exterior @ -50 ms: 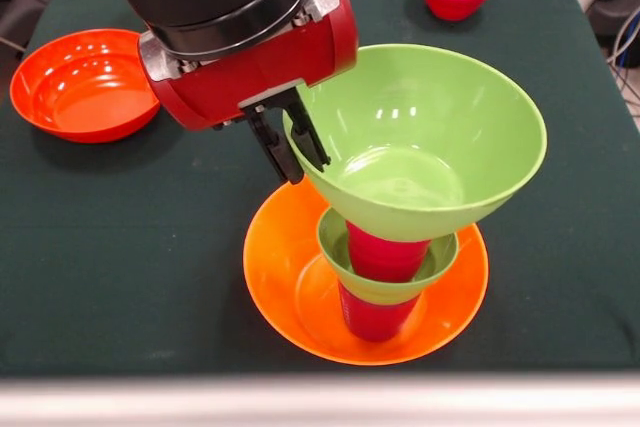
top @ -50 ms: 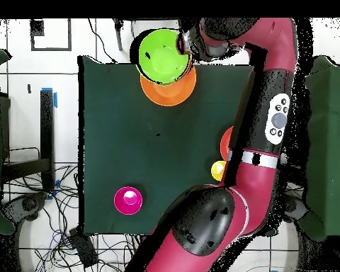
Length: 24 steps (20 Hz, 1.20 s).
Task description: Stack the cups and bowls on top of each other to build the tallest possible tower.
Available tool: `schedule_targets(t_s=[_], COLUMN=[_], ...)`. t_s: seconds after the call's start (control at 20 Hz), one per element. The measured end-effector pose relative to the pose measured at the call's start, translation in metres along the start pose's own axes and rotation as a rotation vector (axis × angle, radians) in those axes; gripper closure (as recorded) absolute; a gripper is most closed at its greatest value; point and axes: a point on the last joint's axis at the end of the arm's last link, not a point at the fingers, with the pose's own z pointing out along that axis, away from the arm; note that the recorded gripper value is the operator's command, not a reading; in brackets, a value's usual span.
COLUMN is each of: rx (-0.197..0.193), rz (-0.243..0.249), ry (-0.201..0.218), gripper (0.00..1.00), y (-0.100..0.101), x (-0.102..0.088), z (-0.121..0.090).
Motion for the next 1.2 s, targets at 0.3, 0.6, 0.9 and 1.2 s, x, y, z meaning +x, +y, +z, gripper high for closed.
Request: schedule_targets(t_s=[0.3, 0.6, 0.9, 1.2], rx=[0.001, 0.001, 0.002, 0.002], rz=[0.0, 0.0, 0.002, 0.006], ry=[0.01, 0.012, 0.011, 0.01], gripper=[1.0, 1.0, 1.0, 1.0], y=[-0.0001, -0.0002, -0.0018, -0.0051], x=[0.0013, 0.0016, 0.0021, 0.0031], z=[0.0007, 0.0008, 0.0003, -0.0009])
